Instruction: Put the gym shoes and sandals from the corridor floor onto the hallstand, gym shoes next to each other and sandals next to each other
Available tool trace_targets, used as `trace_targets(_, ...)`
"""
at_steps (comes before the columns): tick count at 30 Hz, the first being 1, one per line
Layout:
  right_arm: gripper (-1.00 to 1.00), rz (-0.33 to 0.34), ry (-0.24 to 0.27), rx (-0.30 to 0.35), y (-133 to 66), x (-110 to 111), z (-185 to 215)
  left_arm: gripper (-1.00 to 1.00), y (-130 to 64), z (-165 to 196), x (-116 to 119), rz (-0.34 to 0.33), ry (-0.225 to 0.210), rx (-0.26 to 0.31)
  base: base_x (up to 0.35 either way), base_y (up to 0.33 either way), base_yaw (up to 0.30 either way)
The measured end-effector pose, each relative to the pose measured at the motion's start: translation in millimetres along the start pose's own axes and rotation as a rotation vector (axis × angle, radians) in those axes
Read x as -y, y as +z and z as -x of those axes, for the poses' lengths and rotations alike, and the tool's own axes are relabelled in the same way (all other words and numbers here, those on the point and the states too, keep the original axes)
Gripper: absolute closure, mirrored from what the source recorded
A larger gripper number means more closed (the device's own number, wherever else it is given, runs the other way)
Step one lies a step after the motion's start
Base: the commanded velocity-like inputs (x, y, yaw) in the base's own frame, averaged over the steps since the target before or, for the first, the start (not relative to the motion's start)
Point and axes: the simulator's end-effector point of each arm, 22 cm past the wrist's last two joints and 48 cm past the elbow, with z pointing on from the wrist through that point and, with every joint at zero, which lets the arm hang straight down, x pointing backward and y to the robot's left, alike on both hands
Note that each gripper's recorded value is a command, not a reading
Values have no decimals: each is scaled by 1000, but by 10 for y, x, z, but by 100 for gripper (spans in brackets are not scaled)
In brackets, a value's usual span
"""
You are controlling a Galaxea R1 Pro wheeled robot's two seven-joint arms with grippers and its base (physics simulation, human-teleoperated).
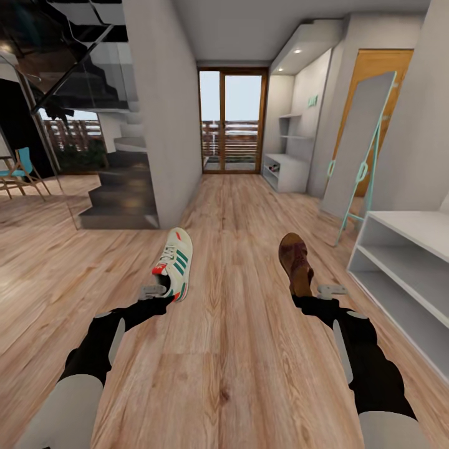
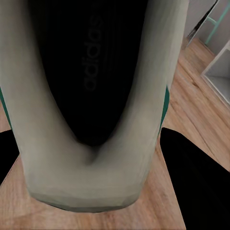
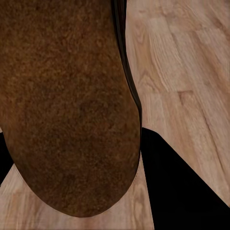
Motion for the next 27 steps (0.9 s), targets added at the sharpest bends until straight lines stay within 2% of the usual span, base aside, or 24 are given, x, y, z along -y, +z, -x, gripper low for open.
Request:
trace_targets(9,100,2,0,9,-31,-7,48,100,33,30,151,-20,-7,10,349,0,0)
trace_targets(27,100,1,0,17,-56,-3,84,100,19,68,180,-22,-3,16,349,0,0)
